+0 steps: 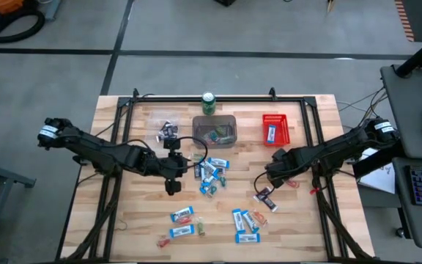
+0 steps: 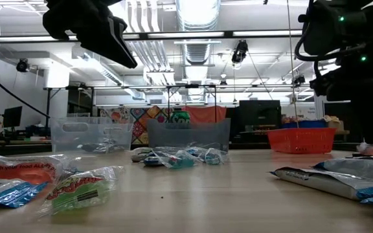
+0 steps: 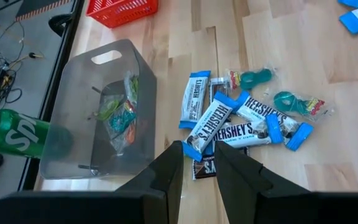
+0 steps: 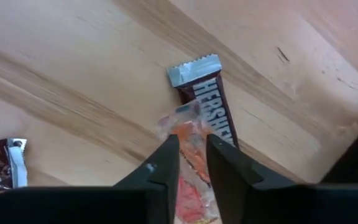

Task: Organize candy in baskets
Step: Put the orange gummy into the black bin

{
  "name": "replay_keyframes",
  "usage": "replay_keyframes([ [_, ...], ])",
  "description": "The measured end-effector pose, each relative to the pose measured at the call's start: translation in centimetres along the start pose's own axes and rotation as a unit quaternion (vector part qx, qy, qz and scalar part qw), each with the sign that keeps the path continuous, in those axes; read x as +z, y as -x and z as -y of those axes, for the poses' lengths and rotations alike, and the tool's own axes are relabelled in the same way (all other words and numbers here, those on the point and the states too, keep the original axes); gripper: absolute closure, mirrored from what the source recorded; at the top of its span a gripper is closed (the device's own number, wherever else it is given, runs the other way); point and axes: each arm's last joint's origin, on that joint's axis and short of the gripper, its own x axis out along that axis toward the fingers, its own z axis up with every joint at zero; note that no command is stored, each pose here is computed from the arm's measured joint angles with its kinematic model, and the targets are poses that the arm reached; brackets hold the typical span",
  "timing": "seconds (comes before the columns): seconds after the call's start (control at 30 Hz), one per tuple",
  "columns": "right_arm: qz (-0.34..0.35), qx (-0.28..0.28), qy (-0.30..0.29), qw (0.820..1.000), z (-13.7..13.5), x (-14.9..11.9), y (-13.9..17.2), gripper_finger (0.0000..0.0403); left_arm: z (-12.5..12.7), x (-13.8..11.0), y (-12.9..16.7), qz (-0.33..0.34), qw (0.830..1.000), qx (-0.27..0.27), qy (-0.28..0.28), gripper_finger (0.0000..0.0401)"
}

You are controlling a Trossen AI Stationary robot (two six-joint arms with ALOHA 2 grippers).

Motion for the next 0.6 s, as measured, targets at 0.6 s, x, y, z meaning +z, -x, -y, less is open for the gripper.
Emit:
replay_keyframes([
  [0.6,0.066,0.025,0.056,0.996,-1.3,1.0,1.8,0.0394,0.0,0.0,0.0,0.001,1.0,0.0,0.002,0.0325],
])
